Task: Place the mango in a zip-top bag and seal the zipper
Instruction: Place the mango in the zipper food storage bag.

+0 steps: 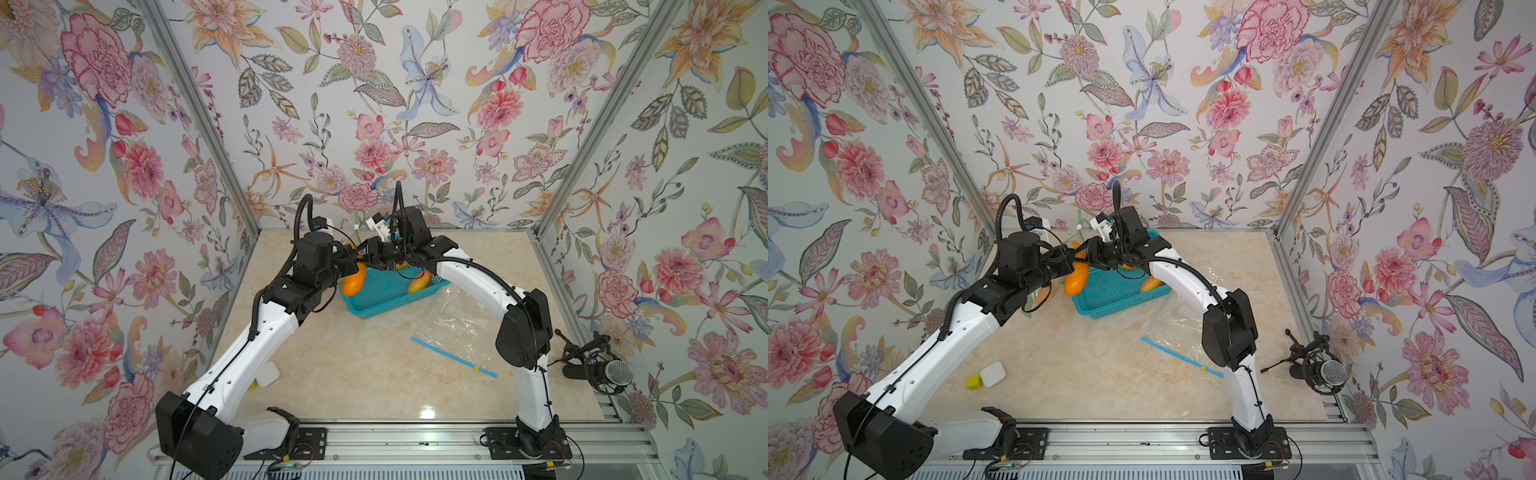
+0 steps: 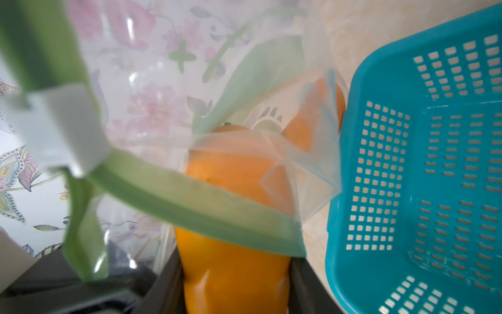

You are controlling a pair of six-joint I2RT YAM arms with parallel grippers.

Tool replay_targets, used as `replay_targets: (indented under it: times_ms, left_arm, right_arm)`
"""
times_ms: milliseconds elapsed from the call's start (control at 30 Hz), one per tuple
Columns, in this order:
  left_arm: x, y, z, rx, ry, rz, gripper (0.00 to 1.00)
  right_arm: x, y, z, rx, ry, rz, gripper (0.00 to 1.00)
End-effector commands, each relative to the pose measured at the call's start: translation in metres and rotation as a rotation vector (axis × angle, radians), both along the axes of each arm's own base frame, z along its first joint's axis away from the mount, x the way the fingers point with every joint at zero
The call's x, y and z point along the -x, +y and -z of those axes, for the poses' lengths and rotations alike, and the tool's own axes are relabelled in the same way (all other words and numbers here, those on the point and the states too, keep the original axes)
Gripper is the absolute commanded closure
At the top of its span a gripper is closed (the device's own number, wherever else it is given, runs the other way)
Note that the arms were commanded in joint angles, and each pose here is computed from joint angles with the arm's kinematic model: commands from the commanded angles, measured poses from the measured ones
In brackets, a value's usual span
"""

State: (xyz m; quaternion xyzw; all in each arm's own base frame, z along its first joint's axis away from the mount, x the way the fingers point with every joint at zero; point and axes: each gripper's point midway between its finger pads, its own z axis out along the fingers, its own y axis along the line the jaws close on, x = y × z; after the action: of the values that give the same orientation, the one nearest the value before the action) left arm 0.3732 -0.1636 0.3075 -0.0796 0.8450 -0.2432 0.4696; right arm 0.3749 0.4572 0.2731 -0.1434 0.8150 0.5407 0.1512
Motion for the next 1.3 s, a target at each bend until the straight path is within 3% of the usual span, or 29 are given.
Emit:
replay_targets:
  times_ms: [0, 200, 367, 500, 633, 867, 1267]
  left_arm:
    - [0.016, 0.02, 0.031, -0.086, 0.093, -0.027, 1.0]
    - [0.015, -0.009, 0.042, 0.015, 0.093, 0.092, 1.0]
    - [0.014, -0.018, 0.039, 0.026, 0.086, 0.13, 1.0]
    - [0.014, -0.028, 0.035, 0.061, 0.086, 0.17, 1.0]
    - [0.01, -0.014, 0.04, 0.037, 0.096, 0.094, 1.0]
    - [0.002, 0.036, 0.041, 0.072, 0.102, -0.1, 1.0]
    - [-0.007, 0.043, 0.041, 0.158, 0.105, -0.168, 1.0]
  right_arm:
    - [0.004, -0.012, -0.051, -0.096, -0.097, -0.005, 0.74]
    - [0.01, 0.011, -0.035, -0.093, -0.053, -0.04, 0.74]
    - [0.005, 0.024, -0.007, -0.027, -0.033, 0.002, 0.74]
    - [0.002, 0.032, 0.006, -0.008, -0.024, 0.002, 0.62]
    - [0.01, 0.034, 0.0, -0.002, -0.05, -0.019, 0.42]
    - [0.009, -0.004, -0.008, 0.04, -0.091, 0.049, 0.28]
    - [0.019, -0.008, 0.003, 0.073, -0.08, 0.056, 0.26]
